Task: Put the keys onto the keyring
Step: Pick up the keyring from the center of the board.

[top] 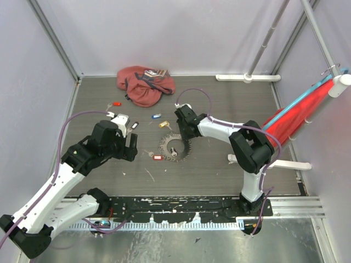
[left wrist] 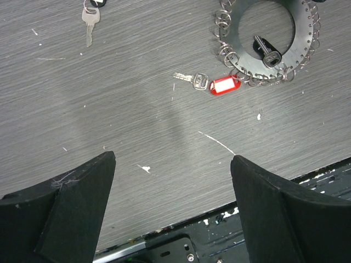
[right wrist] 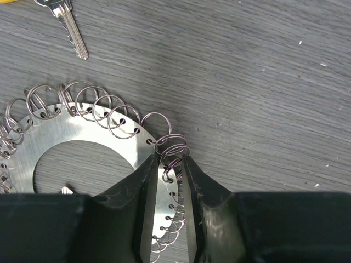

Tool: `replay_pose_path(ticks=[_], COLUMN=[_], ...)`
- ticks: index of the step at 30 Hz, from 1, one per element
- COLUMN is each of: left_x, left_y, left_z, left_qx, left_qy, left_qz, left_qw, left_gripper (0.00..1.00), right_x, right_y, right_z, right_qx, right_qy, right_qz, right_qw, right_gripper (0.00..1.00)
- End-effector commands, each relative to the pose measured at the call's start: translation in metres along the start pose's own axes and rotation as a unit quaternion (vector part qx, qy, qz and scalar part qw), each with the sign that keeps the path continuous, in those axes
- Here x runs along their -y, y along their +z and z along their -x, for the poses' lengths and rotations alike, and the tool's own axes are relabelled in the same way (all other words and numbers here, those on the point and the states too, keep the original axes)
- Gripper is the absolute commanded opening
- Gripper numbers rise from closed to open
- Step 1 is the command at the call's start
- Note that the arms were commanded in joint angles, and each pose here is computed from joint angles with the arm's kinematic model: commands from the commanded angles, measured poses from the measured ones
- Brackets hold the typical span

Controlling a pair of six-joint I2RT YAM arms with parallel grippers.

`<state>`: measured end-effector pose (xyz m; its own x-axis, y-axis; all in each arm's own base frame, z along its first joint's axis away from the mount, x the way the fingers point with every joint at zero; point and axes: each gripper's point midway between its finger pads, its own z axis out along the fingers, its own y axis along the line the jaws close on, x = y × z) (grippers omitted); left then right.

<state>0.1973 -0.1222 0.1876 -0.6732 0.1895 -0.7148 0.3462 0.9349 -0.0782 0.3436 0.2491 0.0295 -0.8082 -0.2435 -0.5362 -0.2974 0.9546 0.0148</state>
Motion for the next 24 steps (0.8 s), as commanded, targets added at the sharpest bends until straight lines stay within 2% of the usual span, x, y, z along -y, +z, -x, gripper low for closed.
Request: replay_pose_path(ticks=[1,9,22,24], left_x=[-0.001,-0.001,0.0,0.001], left_y=[0.003,0.002,0.0,-0.002], left_z=[0.002,0.003,0.004,0.005], left_qx=[0.009,0.011,0.019,0.024], left_qy=[0.005,0.006,0.005,0.005], left_qz=[0.001,0.0,-0.004,-0.007], left_qw=[1.0,1.0,1.0,1.0], left_gripper=[0.92,0.92,0.93,0.93], right_x=[0.002,0.008,0.01,0.003], right_y=[-0.004,-0.009,-0.1,-0.114], right_z=[0.022,0.027,0.066,0.065], right_qx=[0.028,0.043,0.155,0.165], right_qy=[0.003,0.003,-0.007,-0.02], right_qz=[-0.013,-0.026,0.022,0.052], right_qw=[1.0,0.999,0.988,0.985], right_gripper=[0.26,0.01,0.01,0.01])
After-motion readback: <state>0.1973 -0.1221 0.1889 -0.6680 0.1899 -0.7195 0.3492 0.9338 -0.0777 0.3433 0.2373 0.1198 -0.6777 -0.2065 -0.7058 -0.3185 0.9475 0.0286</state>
